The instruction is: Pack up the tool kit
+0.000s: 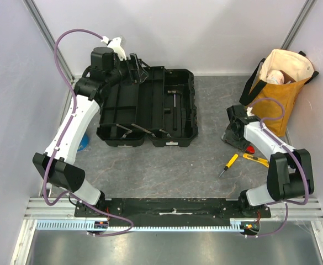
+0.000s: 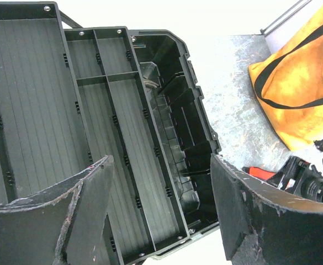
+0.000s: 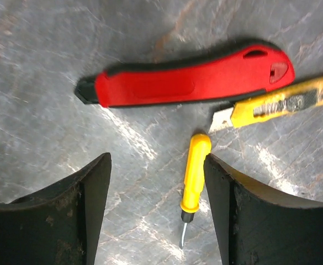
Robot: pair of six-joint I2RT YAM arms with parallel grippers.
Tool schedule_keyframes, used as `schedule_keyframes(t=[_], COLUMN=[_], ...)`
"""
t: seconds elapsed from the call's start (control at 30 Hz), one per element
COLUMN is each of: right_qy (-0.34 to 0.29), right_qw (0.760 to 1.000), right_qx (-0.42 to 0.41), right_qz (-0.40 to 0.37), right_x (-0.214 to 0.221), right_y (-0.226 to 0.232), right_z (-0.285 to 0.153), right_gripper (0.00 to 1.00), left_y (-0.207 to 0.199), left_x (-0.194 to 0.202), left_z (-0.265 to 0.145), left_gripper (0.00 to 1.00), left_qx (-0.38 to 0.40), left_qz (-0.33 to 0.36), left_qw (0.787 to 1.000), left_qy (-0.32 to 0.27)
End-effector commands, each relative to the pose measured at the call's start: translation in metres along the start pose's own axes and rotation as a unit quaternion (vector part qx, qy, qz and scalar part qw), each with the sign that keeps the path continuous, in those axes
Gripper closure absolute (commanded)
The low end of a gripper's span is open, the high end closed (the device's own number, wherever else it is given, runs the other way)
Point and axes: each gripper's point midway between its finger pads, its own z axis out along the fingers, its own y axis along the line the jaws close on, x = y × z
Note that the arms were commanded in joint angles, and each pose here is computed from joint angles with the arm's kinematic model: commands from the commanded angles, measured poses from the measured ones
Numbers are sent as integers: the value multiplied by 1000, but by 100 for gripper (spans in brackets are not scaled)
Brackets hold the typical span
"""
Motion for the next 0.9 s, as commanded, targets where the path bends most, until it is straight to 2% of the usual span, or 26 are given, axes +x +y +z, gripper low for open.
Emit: schedule_keyframes(t=[0.0, 0.3, 0.4, 0.43, 0.6, 0.67, 0.77, 0.87], right_qy=[21, 44, 46, 47, 39, 20, -11, -43], right_qw=[999, 998, 998, 998, 998, 997, 996, 992], right_qx=[4, 16, 15, 13, -14, -35, -72, -108], right_qz=[27, 47, 48, 50, 54, 60, 57, 51], right_x=[17, 41, 48, 50, 46, 35, 12, -17], right_y=[-12, -31, -33, -33, -24, -16, 0, 19], right_z=[4, 23, 29, 31, 31, 24, 10, -10], right_gripper=[26, 26, 32, 37, 75, 87, 99, 100], left_y=[-3, 10, 13, 13, 17, 18, 20, 21], left_x=[-14, -23, -25, -26, -32, -35, -38, -40], left_z=[-3, -11, -14, -16, -23, -26, -31, -34], left_gripper=[23, 23, 23, 23, 23, 23, 23, 23], left_qx=[5, -9, -8, -8, -6, -4, -5, -5], left_qz=[-16, -54, -55, -55, -58, -58, -57, -59], left_qw=[1000, 998, 998, 997, 997, 997, 996, 996], left_qy=[-26, -39, -43, -45, -52, -56, -61, -64])
